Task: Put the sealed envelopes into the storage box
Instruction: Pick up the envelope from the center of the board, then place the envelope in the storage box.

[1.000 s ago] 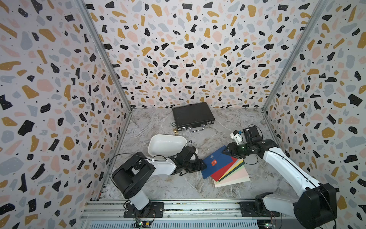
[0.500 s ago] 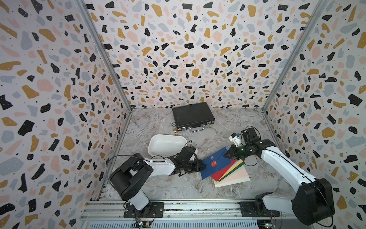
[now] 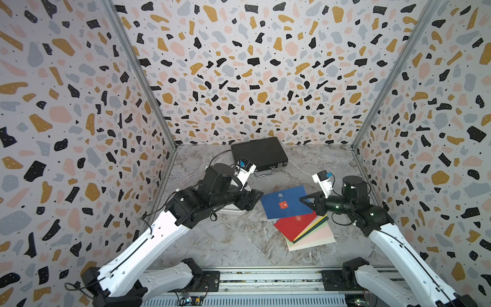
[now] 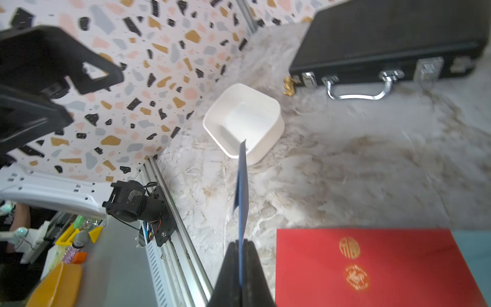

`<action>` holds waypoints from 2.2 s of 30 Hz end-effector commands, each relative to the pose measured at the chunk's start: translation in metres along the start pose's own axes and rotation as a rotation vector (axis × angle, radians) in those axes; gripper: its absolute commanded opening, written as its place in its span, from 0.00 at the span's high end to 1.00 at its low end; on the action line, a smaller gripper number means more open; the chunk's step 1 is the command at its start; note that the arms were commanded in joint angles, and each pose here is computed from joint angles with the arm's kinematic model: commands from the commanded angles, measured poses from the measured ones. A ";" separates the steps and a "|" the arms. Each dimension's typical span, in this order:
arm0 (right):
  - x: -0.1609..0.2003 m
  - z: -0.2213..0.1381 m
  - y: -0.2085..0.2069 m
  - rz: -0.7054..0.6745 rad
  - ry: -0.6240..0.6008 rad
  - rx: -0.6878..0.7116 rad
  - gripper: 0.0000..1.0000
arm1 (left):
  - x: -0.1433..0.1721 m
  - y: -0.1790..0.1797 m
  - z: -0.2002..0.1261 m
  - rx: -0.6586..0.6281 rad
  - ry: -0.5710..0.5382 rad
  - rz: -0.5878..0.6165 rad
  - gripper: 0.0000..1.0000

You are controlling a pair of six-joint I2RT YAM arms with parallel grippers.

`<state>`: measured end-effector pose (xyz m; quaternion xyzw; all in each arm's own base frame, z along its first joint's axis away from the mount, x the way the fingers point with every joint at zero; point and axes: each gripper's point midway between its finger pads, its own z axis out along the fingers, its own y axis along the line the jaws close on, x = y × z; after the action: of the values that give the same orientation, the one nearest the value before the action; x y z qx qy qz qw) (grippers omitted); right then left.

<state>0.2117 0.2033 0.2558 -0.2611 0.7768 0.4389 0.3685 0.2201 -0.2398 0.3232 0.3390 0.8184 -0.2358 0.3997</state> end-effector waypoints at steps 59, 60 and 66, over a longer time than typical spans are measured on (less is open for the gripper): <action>0.083 0.033 -0.007 -0.095 0.141 0.019 0.51 | 0.097 0.164 0.059 0.122 0.666 0.817 1.00; 0.086 0.033 -0.006 -0.094 0.152 0.012 0.51 | 0.099 0.168 0.059 0.124 0.672 0.818 1.00; 0.102 0.027 -0.004 -0.112 0.196 0.025 0.50 | 0.107 0.189 0.064 0.122 0.642 0.849 1.00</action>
<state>0.1730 0.2212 0.1680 -0.3361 0.7948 0.3852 0.3271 0.3384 -0.1170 0.1741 0.6970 0.7024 0.0164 0.1435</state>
